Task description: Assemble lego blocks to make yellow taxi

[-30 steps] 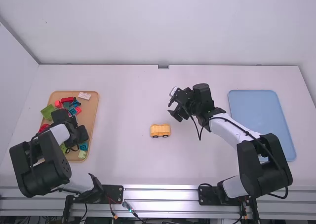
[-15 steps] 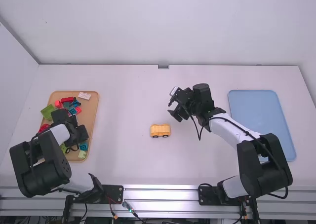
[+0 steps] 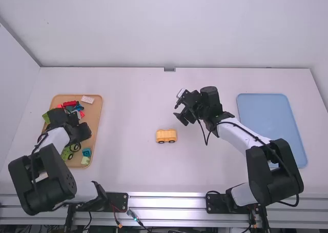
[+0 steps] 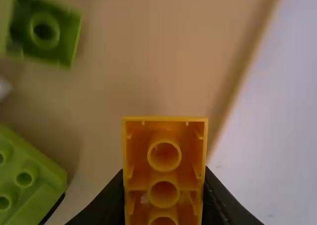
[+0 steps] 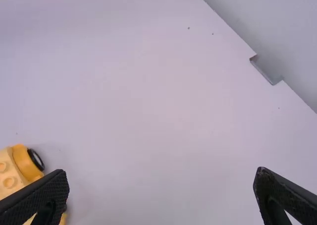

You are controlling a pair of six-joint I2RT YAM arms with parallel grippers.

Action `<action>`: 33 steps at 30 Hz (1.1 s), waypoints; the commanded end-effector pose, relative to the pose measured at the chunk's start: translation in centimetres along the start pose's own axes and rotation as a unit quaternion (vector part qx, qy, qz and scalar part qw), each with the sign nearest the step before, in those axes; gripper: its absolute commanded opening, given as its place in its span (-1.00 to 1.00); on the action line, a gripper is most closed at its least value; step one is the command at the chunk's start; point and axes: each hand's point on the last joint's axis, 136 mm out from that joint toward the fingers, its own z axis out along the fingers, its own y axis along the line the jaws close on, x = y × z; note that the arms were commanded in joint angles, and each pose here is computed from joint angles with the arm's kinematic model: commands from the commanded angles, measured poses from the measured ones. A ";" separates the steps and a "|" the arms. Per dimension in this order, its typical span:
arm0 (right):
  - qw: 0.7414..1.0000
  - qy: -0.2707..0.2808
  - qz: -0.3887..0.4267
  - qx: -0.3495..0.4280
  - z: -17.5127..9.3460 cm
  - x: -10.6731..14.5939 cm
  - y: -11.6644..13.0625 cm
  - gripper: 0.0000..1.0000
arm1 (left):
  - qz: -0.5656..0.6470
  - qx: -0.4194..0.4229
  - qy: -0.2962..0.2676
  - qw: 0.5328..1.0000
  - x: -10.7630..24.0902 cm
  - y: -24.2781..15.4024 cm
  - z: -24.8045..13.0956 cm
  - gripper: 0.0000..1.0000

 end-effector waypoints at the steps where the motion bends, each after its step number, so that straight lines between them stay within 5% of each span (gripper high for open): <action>1: 0.999 -0.026 0.035 0.009 -0.3 -2.1 -0.9 0.98 | 0.043 0.093 -0.064 0.993 -3.1 -4.3 -2.8 -0.81; 9: 0.986 -0.128 0.066 -0.082 -1.2 -6.5 1.5 0.98 | 0.206 0.277 -0.155 0.926 -4.6 -14.6 -7.7 -0.68; 16: 0.948 -0.235 0.089 -0.195 -4.5 -11.0 3.1 1.00 | 0.385 0.494 -0.198 0.754 -0.7 -25.6 -12.3 -0.74; 21: 0.920 -0.277 0.080 -0.266 -7.3 -12.3 3.8 0.94 | 0.446 0.592 -0.220 0.634 1.6 -29.9 -14.6 -0.74; 33: 0.905 -0.306 0.042 -0.293 -8.3 -14.1 5.6 0.83 | 0.449 0.669 -0.230 0.545 2.7 -35.6 -15.9 -0.76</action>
